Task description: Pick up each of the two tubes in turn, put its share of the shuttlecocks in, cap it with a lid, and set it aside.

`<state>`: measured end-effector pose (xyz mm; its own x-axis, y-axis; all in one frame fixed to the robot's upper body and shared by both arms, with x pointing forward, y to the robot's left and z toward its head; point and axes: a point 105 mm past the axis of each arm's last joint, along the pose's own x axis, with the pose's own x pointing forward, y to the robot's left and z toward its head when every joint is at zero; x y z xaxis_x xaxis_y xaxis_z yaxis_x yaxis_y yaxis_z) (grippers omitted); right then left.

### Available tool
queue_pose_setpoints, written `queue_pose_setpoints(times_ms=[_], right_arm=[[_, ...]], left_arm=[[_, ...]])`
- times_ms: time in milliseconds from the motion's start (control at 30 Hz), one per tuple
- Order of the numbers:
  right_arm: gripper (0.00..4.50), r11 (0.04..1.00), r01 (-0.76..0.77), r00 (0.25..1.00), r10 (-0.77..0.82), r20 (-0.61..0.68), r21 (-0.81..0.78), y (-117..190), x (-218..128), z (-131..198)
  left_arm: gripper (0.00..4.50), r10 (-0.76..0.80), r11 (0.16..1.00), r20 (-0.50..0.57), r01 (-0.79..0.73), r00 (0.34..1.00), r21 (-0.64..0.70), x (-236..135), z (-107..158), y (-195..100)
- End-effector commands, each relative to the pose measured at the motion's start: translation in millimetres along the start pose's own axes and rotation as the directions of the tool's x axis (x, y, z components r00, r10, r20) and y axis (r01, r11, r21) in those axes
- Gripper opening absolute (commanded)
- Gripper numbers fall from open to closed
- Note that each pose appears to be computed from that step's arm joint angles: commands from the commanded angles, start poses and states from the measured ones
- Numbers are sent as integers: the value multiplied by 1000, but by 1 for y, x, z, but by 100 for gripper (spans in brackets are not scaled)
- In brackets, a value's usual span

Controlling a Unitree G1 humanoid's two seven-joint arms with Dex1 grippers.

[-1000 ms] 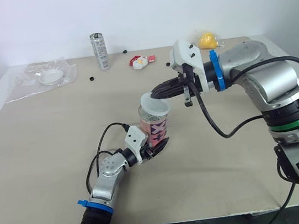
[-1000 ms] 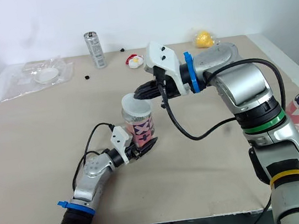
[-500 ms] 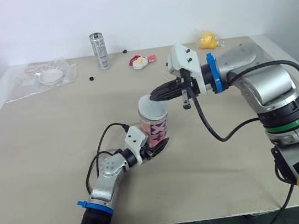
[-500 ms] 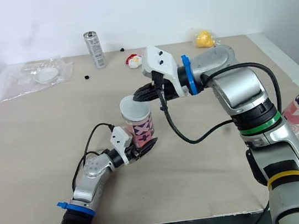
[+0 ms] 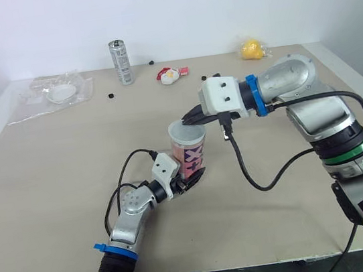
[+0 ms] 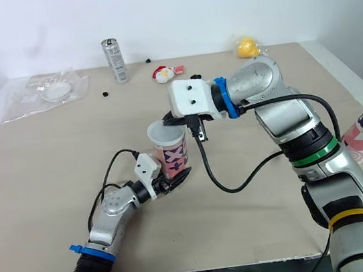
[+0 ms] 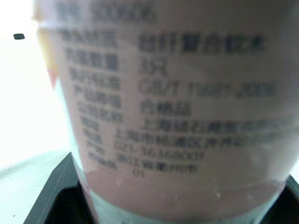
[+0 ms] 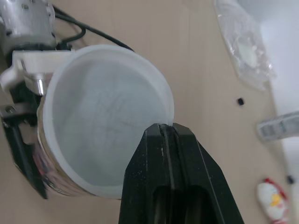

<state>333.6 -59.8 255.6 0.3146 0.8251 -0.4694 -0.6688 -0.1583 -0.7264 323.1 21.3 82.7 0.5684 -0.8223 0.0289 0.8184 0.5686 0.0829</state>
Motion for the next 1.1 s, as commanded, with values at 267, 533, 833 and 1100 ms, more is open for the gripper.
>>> queue_pose_setpoints(times_ms=[267,533,833,1100], right_arm=[[4,968,-18,998,1,-66,-252,0,0,-3],[4,908,-87,992,39,-123,-410,9,0,-3],[4,815,-126,982,19,-190,-566,8,3,-6],[4,755,-164,975,27,-219,-634,9,3,-9]], left_arm=[[305,-32,998,-127,25,991,-57,-6,-35,-10],[305,-36,998,-128,28,991,-58,-5,-35,-10],[305,-39,998,-130,31,991,-59,-4,-35,-10],[305,-43,998,-130,35,991,-57,-4,-35,-10]])
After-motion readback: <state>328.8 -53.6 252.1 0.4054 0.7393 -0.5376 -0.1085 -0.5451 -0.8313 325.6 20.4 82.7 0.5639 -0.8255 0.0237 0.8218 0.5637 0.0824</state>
